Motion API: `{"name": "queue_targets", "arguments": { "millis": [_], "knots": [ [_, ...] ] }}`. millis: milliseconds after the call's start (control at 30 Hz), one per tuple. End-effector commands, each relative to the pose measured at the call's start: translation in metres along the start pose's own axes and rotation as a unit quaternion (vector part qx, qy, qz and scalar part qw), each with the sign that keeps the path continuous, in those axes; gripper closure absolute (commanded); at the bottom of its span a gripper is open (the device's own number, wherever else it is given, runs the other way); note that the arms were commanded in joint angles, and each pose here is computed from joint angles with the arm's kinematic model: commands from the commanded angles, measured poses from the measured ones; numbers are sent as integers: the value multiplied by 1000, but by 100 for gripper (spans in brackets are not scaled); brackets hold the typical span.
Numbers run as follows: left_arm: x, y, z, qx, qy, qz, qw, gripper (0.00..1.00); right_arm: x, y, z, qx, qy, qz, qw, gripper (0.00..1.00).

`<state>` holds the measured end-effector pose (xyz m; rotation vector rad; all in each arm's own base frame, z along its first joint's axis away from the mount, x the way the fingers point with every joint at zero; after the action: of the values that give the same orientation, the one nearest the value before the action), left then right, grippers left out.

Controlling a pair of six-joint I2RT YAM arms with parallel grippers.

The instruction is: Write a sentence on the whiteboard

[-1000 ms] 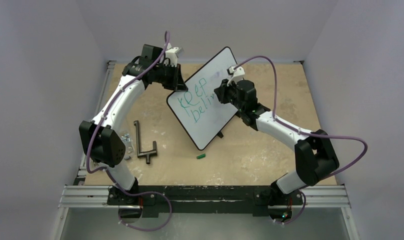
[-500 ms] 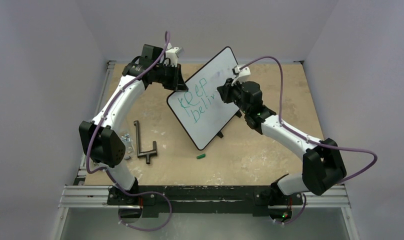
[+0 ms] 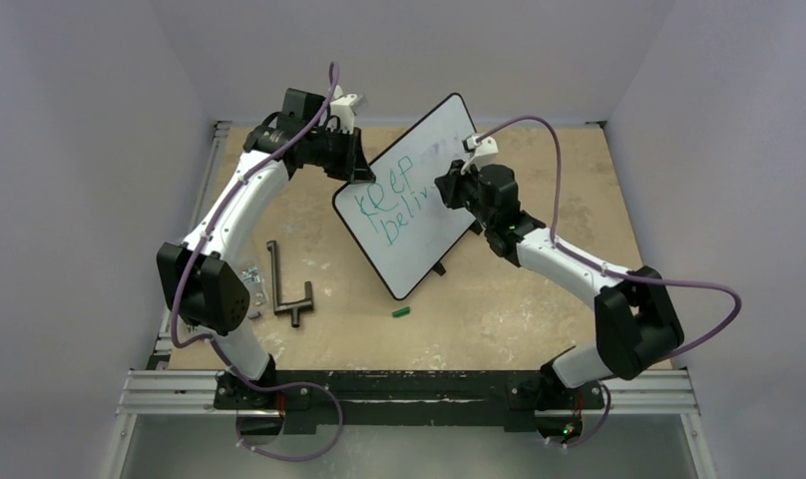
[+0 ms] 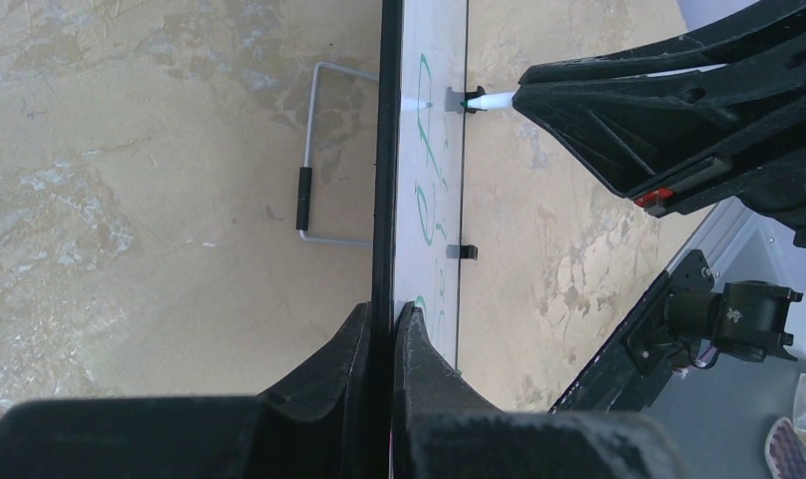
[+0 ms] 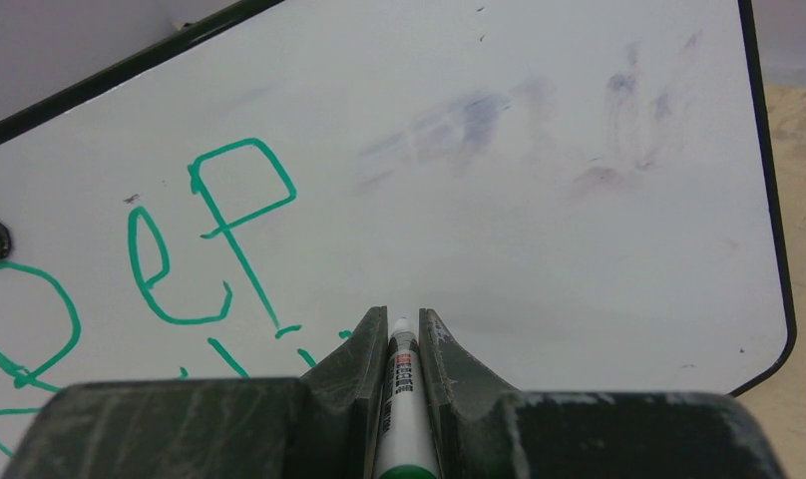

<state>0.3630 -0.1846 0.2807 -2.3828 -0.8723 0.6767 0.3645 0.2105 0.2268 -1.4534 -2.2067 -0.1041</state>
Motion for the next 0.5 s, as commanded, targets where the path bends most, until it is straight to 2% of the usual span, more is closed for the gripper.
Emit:
{"name": "queue_targets", "arguments": {
  "millis": [0,467],
  "knots": [
    [33,-17,9,24,36,-122,992,100,6,6,-12,-26,11,-16,999,100],
    [34,-15,11,27,35,-121,992,100,-2,19,-12,-27,14,8,999,100]
  ]
}}
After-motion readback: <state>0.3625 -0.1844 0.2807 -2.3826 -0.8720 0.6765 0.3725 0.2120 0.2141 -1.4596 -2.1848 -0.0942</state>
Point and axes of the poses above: each gripper's point midway between its finger pads, its own y axis out along the fingers, its own x axis along the line the jaws close on, z = x × y, the point moved 5 cm from there along -y, back along the fingers, and after that the axes turned 12 degrees about y, right-handed, at the moved point
